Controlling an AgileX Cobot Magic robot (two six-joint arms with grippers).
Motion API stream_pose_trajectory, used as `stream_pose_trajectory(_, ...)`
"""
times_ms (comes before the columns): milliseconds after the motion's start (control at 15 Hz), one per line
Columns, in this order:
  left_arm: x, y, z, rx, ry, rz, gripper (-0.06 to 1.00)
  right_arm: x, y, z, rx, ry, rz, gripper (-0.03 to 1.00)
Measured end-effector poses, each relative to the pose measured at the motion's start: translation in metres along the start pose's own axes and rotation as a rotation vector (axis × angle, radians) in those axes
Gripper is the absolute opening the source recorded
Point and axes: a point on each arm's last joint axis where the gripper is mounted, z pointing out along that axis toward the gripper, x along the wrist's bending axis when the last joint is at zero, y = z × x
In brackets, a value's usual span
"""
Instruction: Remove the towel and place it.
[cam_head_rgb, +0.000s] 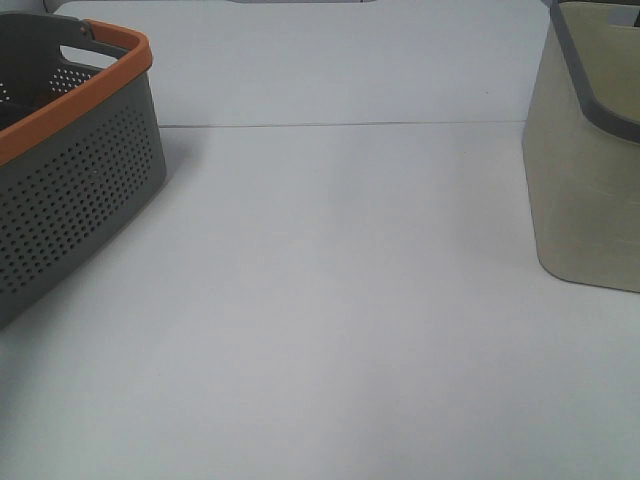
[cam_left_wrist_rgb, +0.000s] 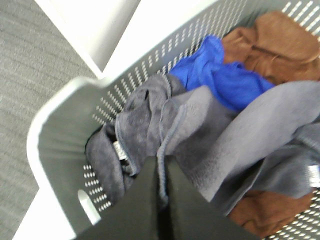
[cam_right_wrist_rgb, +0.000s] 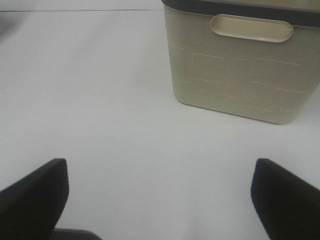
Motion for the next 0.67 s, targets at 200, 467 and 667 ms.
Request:
stream_pose_trajectory(200, -0.009, 0.022, -0.043, -0.056, -0.107, 0.013, 0.00, 0.000, 0.000, 0.000, 0.000, 0.000, 0.000, 0.96)
stream_pose_trajectory(467, -0.033, 0.039, -0.105, -0.199, -0.193, 0.086, 0.00, 0.000, 0.000, 0.000, 0.000, 0.000, 0.000, 0.96)
stream_pose_trajectory(667, -0.045, 0.044, -0.141, -0.290, -0.262, 0.104, 0.00, 0.000, 0.000, 0.000, 0.000, 0.000, 0.000, 0.96)
